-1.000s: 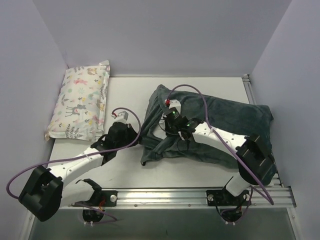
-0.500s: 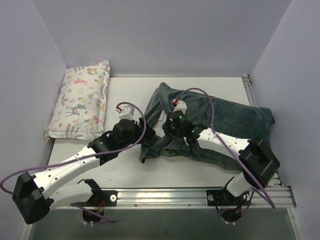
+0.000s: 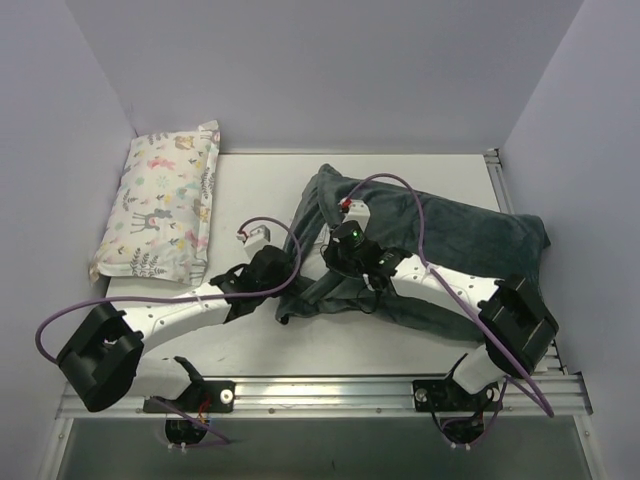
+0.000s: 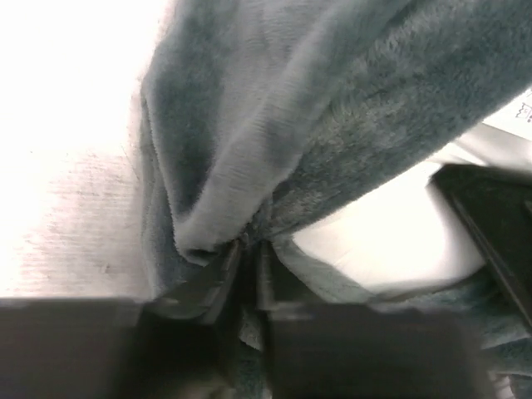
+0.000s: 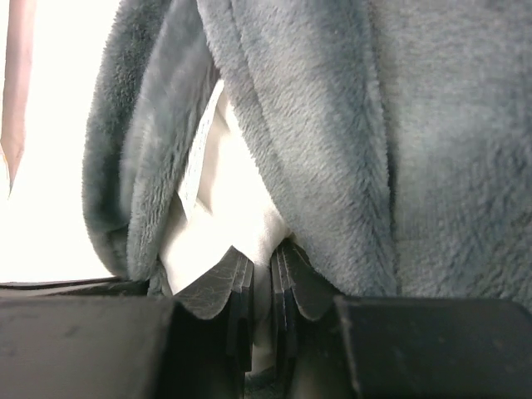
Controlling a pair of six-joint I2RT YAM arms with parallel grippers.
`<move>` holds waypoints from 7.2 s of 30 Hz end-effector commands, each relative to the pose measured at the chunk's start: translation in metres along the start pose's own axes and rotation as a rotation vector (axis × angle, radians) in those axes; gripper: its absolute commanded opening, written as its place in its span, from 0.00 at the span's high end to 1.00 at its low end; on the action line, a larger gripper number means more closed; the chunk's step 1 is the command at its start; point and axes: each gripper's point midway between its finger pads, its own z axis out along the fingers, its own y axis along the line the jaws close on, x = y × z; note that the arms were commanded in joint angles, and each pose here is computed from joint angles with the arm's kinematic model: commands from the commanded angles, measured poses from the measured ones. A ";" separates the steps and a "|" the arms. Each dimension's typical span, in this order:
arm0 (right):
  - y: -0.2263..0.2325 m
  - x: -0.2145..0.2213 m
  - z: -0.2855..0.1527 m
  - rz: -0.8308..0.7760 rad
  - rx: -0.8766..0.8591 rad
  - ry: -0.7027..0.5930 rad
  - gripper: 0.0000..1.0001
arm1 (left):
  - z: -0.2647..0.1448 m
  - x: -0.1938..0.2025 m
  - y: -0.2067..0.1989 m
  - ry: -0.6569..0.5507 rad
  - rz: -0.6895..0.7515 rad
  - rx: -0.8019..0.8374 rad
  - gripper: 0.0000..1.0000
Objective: Remove the pillowcase from the pillow
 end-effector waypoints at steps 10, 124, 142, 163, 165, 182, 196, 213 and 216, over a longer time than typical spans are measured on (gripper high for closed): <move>0.013 -0.140 -0.041 0.106 -0.055 -0.187 1.00 | 0.015 0.032 0.079 0.076 -0.085 -0.108 1.00; 0.020 0.018 -0.158 -0.149 -0.457 0.176 1.00 | 0.042 -0.166 -0.022 -0.215 -0.040 0.321 0.02; 0.046 -0.027 -0.150 -0.069 -0.515 0.126 1.00 | -0.044 -0.029 -0.056 0.052 -0.208 0.538 0.03; 0.050 -0.015 -0.147 -0.047 -0.537 0.146 1.00 | -0.041 0.019 -0.096 0.203 -0.274 0.745 0.03; 0.054 -0.008 -0.147 -0.061 -0.542 0.159 1.00 | -0.035 0.016 -0.104 0.195 -0.280 0.762 0.03; 0.027 0.044 -0.125 -0.146 -0.397 0.240 1.00 | -0.035 0.010 -0.140 0.231 -0.240 0.951 1.00; 0.033 -0.066 -0.134 -0.331 -0.149 0.067 0.19 | -0.049 0.072 -0.057 0.284 -0.005 0.670 1.00; -0.032 -0.041 -0.008 -0.486 0.217 0.457 0.20 | -0.063 0.073 -0.046 0.240 -0.016 0.645 1.00; -0.051 -0.042 0.002 -0.476 0.293 0.460 0.69 | -0.067 0.072 -0.047 0.232 -0.001 0.630 1.00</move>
